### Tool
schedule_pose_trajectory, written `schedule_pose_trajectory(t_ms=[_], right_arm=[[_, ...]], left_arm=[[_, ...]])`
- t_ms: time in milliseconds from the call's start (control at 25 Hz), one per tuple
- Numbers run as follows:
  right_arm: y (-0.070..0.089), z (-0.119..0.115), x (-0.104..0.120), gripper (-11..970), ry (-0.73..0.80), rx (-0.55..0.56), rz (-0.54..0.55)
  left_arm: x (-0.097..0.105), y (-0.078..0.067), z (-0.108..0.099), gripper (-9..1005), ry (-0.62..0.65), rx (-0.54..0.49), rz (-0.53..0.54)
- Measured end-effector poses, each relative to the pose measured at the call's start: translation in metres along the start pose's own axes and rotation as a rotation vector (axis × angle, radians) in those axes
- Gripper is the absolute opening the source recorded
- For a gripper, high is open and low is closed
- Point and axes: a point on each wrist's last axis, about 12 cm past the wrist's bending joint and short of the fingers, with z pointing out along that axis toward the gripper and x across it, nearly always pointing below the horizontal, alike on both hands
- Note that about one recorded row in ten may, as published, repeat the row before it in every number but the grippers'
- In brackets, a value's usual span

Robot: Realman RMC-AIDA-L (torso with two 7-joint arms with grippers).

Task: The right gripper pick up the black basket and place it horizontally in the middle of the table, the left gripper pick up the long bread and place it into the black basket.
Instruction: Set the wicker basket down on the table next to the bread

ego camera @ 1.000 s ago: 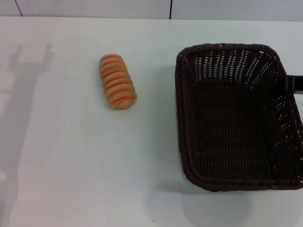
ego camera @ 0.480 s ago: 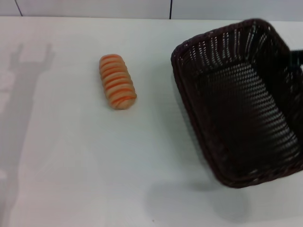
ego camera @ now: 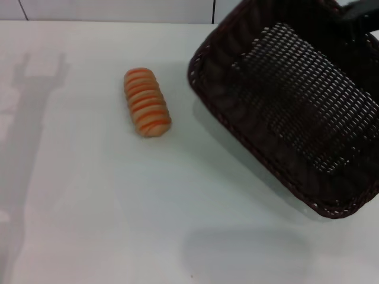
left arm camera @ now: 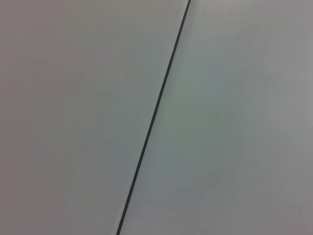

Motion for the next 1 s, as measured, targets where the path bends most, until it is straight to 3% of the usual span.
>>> schedule_pose_trajectory(t_ms=[280,360,680,1000], right_arm=[[0.021,-0.003,-0.033,169,0.002,-0.172,-0.252],[0.033,-0.003,-0.042,169,0.044,-0.259,-0.347],[0.054,0.004,-0.053,168,0.130,-0.361,-0.478],[0.071,0.020,-0.044,168,0.247,-0.414,-0.553]], left_arm=[[0.000,0.000,0.000,853,0.002,-0.004,-0.001],[0.000,-0.001,0.001,853,0.000,-0.004,-0.004],[0.001,-0.004,0.004,853,0.000,0.001,-0.010],[0.002,-0.007,0.009,852,-0.001,0.001,-0.009]])
